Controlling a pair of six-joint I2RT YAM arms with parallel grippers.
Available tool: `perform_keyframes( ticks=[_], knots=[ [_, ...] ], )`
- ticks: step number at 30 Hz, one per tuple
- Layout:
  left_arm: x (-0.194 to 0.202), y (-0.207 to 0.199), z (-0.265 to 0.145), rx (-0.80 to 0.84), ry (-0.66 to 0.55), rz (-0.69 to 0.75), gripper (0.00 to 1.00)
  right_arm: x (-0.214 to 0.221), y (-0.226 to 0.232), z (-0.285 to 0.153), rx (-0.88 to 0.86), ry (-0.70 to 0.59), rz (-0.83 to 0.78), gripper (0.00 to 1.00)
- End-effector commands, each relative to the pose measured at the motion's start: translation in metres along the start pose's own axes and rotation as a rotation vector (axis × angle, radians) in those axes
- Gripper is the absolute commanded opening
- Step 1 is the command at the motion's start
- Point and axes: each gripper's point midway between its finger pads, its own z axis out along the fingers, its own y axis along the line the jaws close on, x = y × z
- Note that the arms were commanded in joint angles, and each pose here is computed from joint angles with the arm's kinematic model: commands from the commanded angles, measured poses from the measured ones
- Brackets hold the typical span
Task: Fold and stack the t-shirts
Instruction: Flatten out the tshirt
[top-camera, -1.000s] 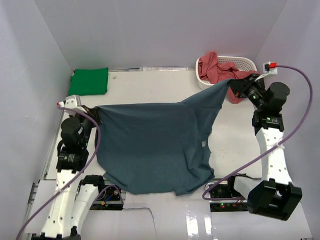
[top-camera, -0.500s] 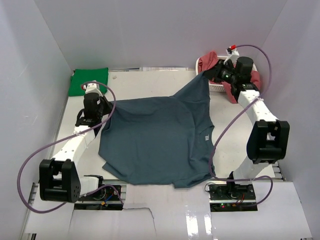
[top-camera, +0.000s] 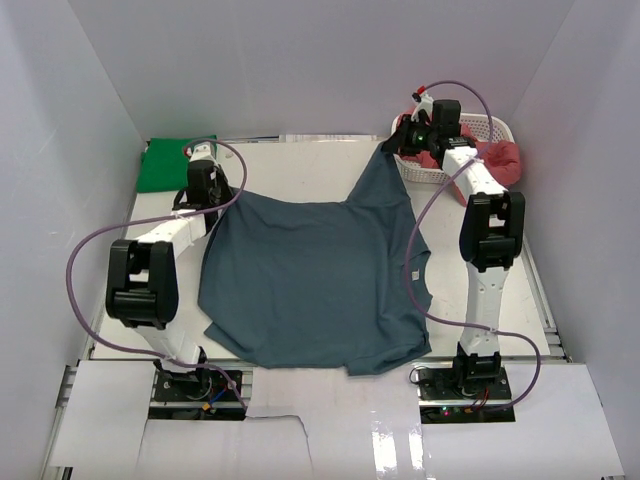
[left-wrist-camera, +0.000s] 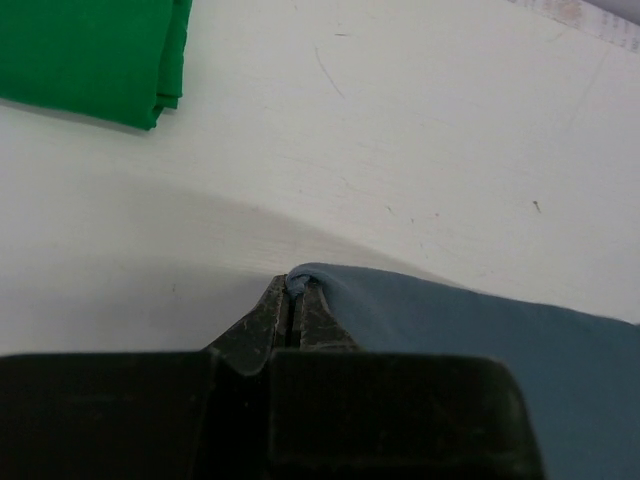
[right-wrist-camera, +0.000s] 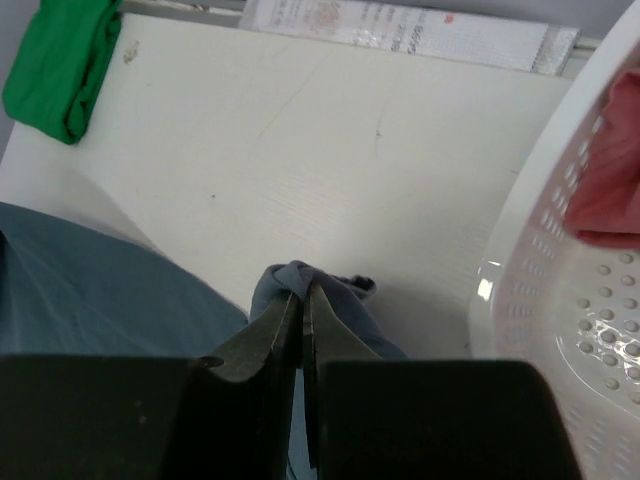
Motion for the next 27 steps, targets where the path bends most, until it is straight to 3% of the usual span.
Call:
perform_keyframes(
  ticks=[1, 16, 27],
  knots=[
    [-0.021, 0.000, 0.018, 0.001, -0.045, 0.022, 0.00, -0.018, -0.002, 0.008, 0.003, 0.003, -0.047, 0.08],
    [0.001, 0.031, 0.045, -0.061, -0.005, 0.031, 0.00, 0.029, -0.013, 0.065, 0.000, 0.099, -0.037, 0.08],
    [-0.001, 0.074, 0.042, -0.129, -0.012, -0.024, 0.00, 0.037, -0.038, 0.068, 0.138, 0.110, -0.071, 0.08]
  ],
)
